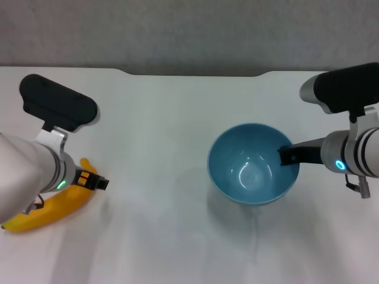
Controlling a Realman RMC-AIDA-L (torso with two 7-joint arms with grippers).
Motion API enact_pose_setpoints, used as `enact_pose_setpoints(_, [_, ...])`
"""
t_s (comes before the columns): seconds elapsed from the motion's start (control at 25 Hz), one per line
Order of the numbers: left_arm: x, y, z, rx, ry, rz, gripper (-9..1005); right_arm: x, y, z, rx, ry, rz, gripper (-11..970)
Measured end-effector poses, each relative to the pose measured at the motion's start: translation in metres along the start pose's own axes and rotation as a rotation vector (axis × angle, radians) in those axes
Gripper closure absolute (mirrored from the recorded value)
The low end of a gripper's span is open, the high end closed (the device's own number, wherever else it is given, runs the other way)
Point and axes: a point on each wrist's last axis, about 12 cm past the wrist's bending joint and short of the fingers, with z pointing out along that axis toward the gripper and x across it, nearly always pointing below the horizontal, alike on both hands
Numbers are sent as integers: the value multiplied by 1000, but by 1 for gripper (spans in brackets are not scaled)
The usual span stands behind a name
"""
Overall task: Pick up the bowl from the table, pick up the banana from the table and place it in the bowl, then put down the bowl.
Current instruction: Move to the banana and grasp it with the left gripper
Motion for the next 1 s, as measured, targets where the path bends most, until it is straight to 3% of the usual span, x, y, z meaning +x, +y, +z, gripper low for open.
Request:
enact_pose_setpoints(0.4, [5,-7,13,-8,55,26,129,-5,4,-3,-10,-19,-8,925])
enact_pose_setpoints(1.0, [9,11,36,-54,105,3,141,-11,14,-6,-29,-41,-37,924])
